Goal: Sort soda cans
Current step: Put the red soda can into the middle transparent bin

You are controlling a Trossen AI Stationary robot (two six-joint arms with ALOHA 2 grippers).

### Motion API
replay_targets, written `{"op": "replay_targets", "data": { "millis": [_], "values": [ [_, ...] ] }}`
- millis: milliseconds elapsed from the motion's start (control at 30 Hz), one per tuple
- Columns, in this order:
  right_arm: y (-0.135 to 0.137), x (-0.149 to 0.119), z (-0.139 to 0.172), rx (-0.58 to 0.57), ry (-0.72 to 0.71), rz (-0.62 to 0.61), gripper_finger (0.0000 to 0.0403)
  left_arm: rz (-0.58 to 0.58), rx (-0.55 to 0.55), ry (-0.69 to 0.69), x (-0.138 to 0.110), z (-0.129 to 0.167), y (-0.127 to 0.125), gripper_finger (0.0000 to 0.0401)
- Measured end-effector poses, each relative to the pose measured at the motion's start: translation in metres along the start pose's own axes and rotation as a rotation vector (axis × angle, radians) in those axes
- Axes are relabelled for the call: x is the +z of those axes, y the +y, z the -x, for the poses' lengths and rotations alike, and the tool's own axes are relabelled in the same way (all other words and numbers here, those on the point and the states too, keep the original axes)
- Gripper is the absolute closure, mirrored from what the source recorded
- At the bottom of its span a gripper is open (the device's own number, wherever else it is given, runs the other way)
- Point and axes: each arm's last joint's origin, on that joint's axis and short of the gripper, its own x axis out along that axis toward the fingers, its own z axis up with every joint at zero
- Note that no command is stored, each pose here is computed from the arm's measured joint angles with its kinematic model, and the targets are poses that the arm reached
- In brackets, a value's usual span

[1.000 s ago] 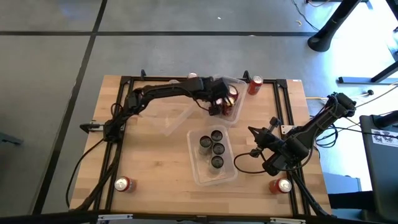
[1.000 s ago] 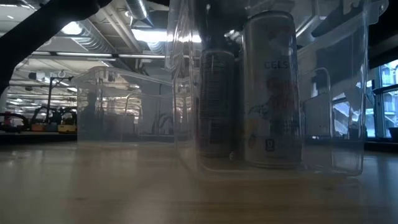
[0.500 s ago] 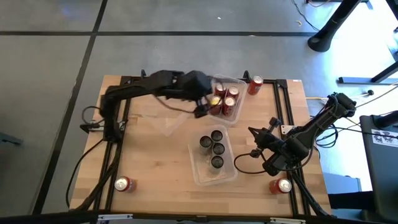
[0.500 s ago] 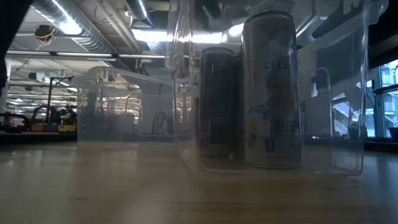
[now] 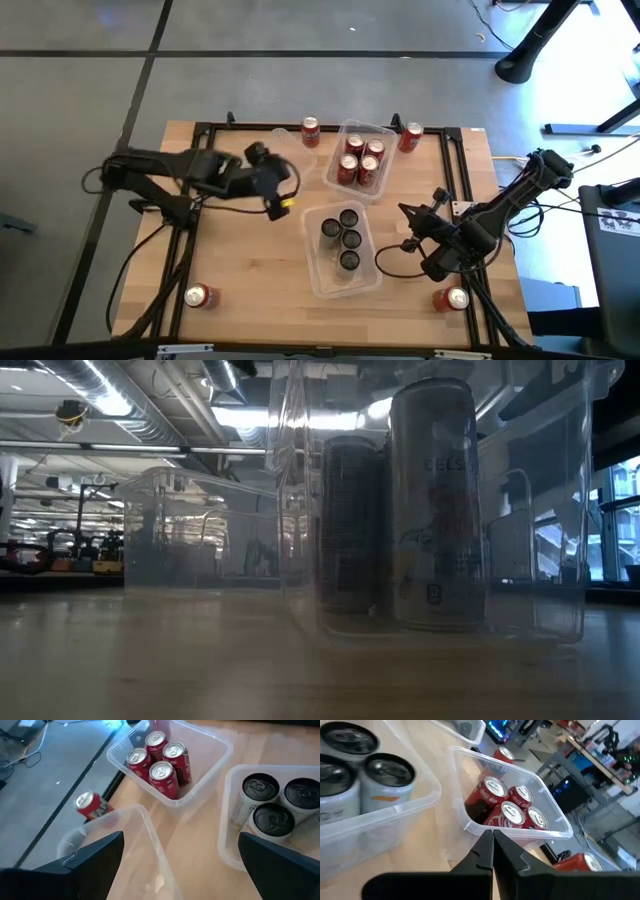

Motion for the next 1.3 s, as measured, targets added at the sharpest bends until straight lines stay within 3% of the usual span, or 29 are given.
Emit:
{"op": "replay_targets", "data": {
  "millis": [267, 367, 633, 767, 867, 1100, 1300],
  "values": [
    [-0.02, 0.016, -0.022, -0.044, 0.132, -0.072, 0.0398, 0.084, -0.082, -0.093, -0.052, -0.017, -0.031, 0.0022],
    [-0.034, 0.03, -0.027, -0.075, 0.171, -0.068, 0.0377, 0.088, -0.09, -0.074, -0.065, -0.024, -0.039, 0.0022],
    [-0.089, 0.059, -0.059, -0.198, 0.336, -0.088, 0.0222, 0.106, -0.105, -0.058, -0.076, -0.025, -0.046, 0.0022],
    [-0.131, 0.061, -0.088, -0.276, 0.453, -0.117, 0.0147, 0.105, -0.119, -0.081, -0.074, -0.024, -0.048, 0.0022],
    [-0.163, 0.055, -0.108, -0.271, 0.523, -0.194, 0.0115, 0.102, -0.128, -0.099, -0.071, -0.023, -0.049, 0.0022],
    [-0.227, 0.036, -0.139, -0.187, 0.562, -0.416, 0.0098, 0.096, -0.132, -0.109, -0.07, -0.023, -0.049, 0.0022],
    [-0.257, 0.014, -0.167, -0.186, 0.62, -0.539, 0.0097, 0.095, -0.132, -0.109, -0.07, -0.023, -0.049, 0.0022]
  ]
}}
